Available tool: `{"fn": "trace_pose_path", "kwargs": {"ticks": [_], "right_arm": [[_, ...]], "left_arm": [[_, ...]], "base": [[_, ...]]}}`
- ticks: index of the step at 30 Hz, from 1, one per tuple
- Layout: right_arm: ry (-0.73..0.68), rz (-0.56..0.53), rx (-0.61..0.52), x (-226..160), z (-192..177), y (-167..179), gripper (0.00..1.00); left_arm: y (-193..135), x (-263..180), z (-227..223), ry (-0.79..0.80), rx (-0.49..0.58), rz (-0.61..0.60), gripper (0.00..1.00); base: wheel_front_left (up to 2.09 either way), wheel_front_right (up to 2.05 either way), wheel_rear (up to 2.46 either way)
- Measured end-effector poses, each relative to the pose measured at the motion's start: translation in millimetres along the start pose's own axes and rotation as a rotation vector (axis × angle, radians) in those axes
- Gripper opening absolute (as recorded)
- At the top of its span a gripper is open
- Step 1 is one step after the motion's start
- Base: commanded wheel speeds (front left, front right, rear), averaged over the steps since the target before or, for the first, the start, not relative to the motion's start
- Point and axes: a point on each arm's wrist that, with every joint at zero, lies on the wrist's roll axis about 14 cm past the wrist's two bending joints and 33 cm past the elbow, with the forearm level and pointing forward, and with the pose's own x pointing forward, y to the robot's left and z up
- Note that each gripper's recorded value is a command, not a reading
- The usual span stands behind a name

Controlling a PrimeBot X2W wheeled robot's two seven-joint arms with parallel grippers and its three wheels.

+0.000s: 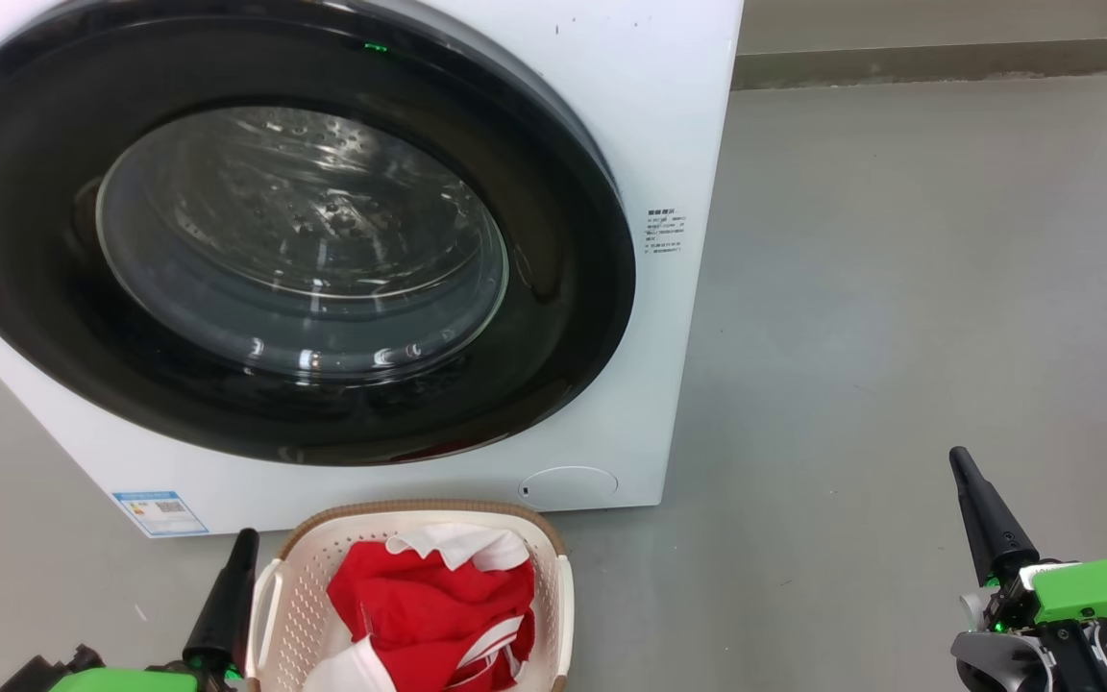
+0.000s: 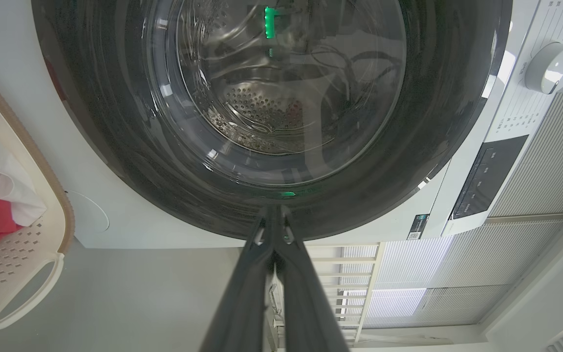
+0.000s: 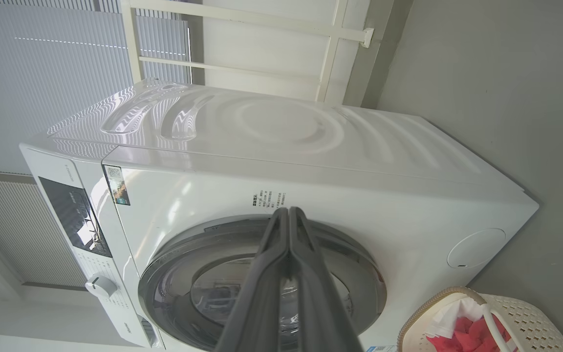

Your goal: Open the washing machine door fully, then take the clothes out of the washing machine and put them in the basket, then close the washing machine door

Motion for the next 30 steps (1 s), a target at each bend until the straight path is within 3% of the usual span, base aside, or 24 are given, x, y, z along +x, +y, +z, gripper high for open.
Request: {"fn": "trace_pose_path", "kwargs": {"ticks": [30], "right_arm": [[-0.002, 0.0, 0.002, -0.1, 0.3, 0.0, 0.0]], "left_arm": [[0.0, 0.0, 0.1, 0.0, 0.0, 0.0, 0.0]], "base": [[0.0, 0.0, 0.0]]}}
